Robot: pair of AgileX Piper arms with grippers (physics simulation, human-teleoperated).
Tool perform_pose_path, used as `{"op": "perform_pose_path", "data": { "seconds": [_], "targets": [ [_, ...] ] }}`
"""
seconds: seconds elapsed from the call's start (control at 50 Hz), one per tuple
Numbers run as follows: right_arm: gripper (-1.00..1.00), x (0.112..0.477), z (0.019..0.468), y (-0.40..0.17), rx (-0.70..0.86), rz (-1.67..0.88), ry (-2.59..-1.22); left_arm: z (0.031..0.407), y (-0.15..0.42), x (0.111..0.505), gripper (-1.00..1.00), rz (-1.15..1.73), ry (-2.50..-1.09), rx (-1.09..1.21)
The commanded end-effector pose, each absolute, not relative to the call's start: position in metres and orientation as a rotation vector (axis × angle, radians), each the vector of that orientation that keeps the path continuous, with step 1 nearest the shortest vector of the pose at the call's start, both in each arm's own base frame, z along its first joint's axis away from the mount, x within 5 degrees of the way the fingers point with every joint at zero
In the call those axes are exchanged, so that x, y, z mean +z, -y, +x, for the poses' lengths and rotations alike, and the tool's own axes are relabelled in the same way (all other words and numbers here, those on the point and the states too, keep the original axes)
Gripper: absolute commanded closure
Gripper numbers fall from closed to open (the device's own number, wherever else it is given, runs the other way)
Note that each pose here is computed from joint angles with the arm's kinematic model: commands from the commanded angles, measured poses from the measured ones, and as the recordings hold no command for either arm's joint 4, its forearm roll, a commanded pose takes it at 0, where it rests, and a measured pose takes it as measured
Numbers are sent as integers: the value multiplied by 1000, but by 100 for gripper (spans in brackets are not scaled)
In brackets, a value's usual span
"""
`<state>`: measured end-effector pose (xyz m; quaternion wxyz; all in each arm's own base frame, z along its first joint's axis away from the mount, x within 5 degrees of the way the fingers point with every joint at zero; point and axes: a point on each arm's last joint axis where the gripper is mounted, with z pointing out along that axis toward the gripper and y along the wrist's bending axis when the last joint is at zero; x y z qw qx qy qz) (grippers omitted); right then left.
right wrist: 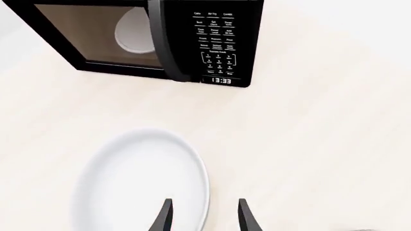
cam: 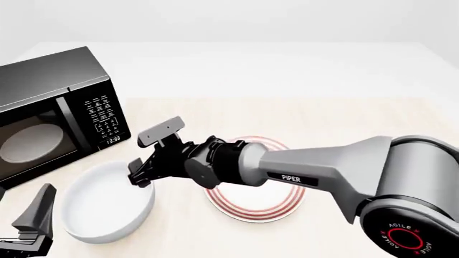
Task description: Put the white bowl to the right of the plate.
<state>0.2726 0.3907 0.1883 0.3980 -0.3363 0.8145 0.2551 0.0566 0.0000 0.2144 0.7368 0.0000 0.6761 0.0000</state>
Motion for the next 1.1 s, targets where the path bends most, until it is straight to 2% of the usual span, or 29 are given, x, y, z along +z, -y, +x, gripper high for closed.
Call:
{"op": "perform_pose_path", "data": {
  "seconds": [0.02, 0.34, 1.1],
  "targets": [
    [-100, 170, 275, -393, 656, -822, -2095, 57, 0, 214, -100, 0, -1485, 0],
    [-100, 145, 277, -395, 674, -778, -2128, 57, 0, 214, -100, 0, -1485, 0],
    [-100, 119, 284, -401, 700, -719, -2159, 57, 0, 214, -100, 0, -1485, 0]
  ]
}}
